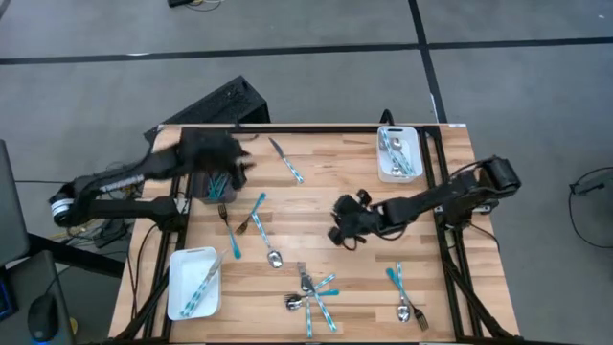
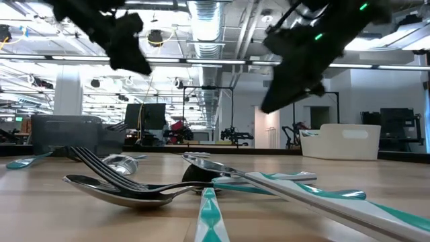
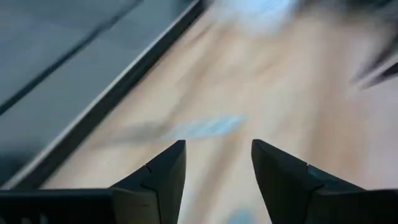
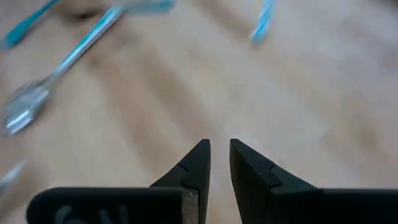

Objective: Sort silverware by color (type)
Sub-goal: Put the blue fork into the black bin

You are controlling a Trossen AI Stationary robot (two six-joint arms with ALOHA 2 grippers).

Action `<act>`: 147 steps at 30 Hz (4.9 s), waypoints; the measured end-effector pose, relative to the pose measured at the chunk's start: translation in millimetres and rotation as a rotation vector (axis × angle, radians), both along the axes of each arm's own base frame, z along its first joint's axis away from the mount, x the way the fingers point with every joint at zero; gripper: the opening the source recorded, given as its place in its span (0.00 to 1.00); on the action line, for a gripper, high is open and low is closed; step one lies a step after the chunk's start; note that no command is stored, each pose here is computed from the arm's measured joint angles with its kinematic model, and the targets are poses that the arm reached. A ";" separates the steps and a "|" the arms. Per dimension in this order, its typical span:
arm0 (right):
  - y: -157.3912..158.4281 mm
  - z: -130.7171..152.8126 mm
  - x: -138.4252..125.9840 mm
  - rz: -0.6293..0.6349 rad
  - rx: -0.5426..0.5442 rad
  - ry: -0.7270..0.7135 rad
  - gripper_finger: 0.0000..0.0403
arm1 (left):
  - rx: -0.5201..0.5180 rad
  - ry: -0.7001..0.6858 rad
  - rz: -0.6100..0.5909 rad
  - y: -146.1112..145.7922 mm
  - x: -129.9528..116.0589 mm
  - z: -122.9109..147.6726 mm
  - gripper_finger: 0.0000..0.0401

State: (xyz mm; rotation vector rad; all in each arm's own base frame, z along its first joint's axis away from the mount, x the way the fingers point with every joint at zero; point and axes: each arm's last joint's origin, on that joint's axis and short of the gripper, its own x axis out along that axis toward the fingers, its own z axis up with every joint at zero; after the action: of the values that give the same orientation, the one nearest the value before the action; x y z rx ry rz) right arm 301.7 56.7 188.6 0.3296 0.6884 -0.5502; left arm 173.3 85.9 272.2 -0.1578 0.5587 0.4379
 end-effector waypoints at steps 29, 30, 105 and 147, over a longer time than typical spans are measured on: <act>114.7 -2.2 -93.0 -0.316 0.570 0.422 0.29 | 0.263 -0.435 -0.302 -73.8 84.5 -48.6 0.45; 118.2 2.0 -94.0 -0.326 0.580 0.425 0.30 | 0.255 -0.427 -0.295 -73.5 90.4 -49.8 0.45; 110.6 14.3 41.1 -0.099 0.327 0.448 0.07 | 0.564 -0.328 -0.995 -139.1 124.2 -68.0 0.45; 6.4 61.6 77.0 0.245 -0.228 0.576 0.18 | 0.260 0.320 -0.277 -118.4 37.9 -17.9 0.00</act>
State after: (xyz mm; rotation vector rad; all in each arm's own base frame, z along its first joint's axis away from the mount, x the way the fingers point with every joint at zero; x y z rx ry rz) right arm 378.6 63.2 250.3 -0.1386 1.1909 -0.4833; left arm 211.2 -32.5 254.3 0.2414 0.8185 0.2623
